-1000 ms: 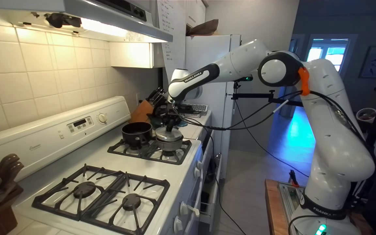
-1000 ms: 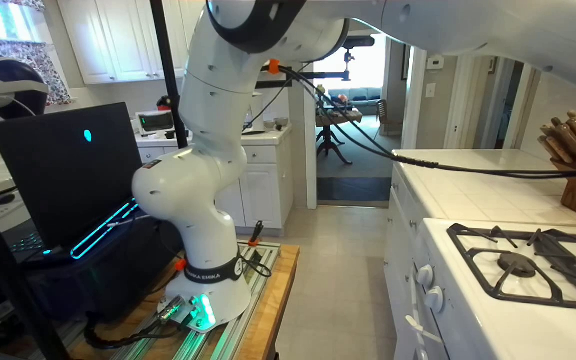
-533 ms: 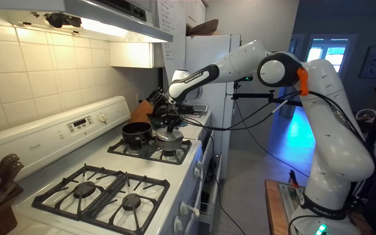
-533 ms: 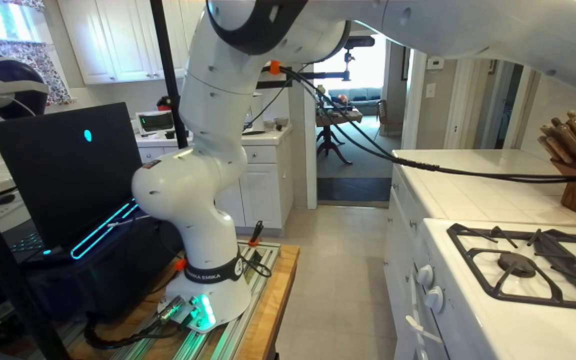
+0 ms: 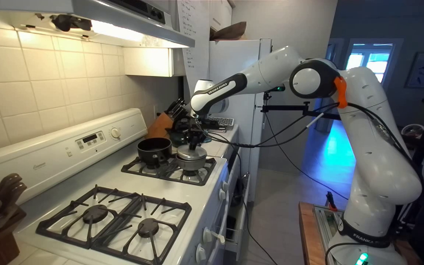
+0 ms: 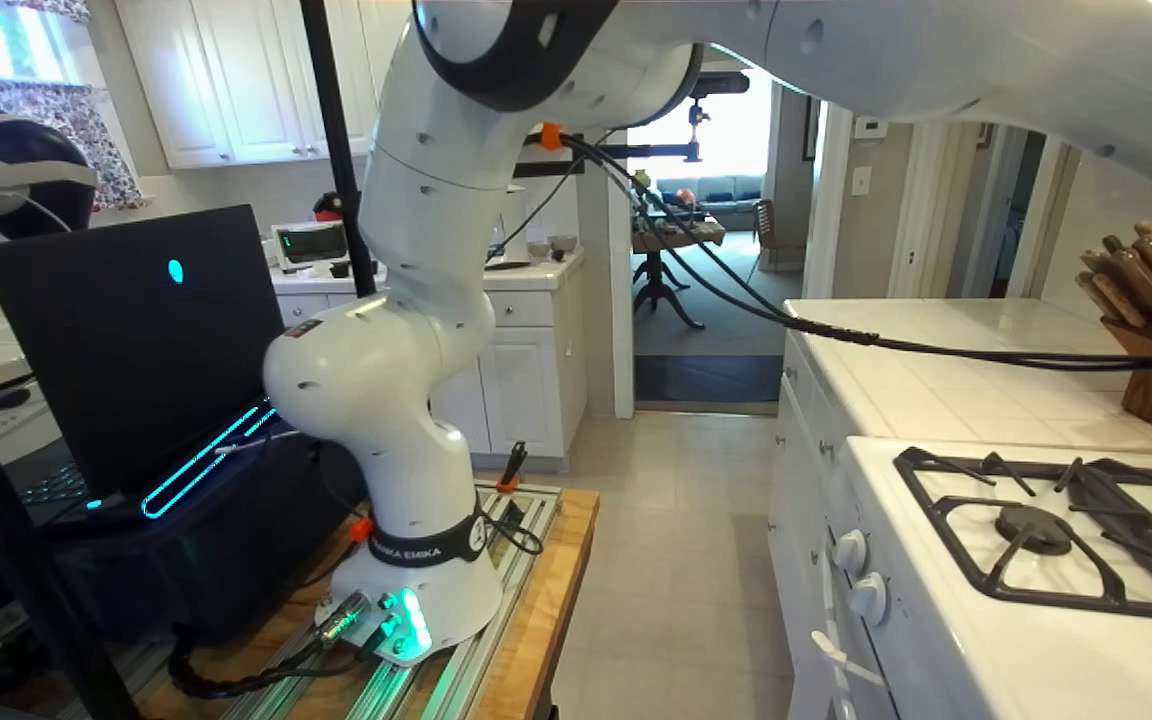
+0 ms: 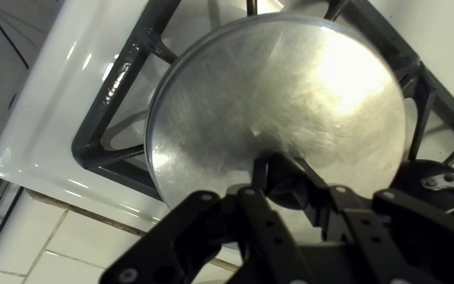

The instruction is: Put the silver lid on the silver pot.

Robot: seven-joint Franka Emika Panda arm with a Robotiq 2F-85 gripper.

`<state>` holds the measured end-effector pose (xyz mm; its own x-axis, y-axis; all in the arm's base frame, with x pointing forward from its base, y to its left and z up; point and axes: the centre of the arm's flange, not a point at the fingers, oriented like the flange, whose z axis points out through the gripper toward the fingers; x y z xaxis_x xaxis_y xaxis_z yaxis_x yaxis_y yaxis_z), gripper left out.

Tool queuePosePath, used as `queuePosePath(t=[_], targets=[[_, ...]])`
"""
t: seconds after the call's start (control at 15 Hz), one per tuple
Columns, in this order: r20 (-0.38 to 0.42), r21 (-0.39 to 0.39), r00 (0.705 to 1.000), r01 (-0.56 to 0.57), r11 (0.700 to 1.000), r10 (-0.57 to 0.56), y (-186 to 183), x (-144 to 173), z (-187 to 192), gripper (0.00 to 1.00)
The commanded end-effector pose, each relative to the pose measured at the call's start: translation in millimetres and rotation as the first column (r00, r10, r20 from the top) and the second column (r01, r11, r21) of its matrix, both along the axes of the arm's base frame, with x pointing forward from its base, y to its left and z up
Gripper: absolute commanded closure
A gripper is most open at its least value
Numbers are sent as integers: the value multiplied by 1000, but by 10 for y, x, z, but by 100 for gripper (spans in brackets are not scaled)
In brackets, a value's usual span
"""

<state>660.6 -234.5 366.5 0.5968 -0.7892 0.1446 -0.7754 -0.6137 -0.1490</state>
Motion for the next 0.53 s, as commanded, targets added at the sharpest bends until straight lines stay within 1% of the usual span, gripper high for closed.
queuePosePath(t=[0.0,0.47], targets=[[-6,39,1000,4,999,-3,-53,76,-6,94],[-15,40,1000,8,999,-8,-61,82,-29,94]])
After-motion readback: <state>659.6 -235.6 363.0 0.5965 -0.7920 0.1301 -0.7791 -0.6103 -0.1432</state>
